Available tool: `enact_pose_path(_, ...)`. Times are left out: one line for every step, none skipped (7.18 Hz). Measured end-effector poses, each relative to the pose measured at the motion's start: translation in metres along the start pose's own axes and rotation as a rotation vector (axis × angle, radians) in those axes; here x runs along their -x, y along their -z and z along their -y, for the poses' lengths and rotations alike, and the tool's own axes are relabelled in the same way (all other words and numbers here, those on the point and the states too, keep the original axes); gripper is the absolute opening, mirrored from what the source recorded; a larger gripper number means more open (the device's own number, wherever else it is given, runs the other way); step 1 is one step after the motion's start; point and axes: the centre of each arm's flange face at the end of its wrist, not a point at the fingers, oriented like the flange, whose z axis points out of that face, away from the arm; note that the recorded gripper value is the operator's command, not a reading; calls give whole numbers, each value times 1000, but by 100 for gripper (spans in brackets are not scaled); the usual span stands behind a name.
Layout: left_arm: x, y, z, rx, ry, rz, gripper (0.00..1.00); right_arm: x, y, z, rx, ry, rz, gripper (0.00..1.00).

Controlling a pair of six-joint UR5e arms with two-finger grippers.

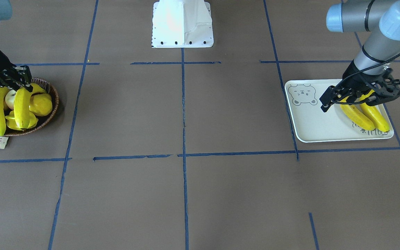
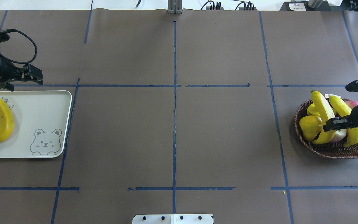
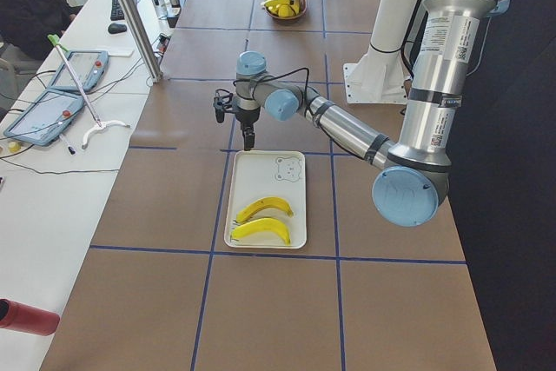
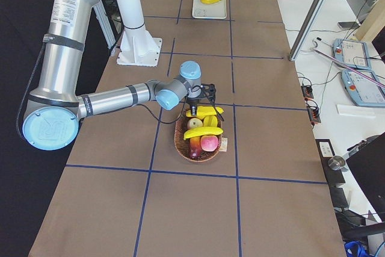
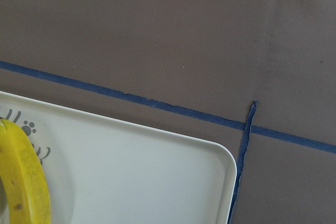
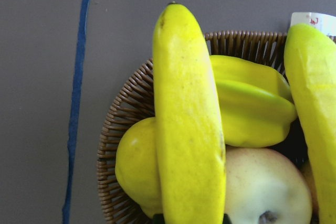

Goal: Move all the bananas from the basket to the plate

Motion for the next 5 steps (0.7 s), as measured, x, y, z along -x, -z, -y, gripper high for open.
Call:
enact_pose_path(0,0,0,0,0,-1,99,-1,16,2,-29,-9,7,1)
enact_pose_path(-1,1,0,0,-1,-3,99,-5,37,3,-64,-23,15,1)
enact_pose_path(-3,4,-1,-2,-3,-9,99,-3,59,3,-93,-30,38,1)
enact_pose_path(-7,8,-2,-5,-4,-17,99,8,74,5,-100,-22,80,1)
enact_pose_path(-14,12,-2,-9,2,-29,99,27,83,14,-93,3,140,3)
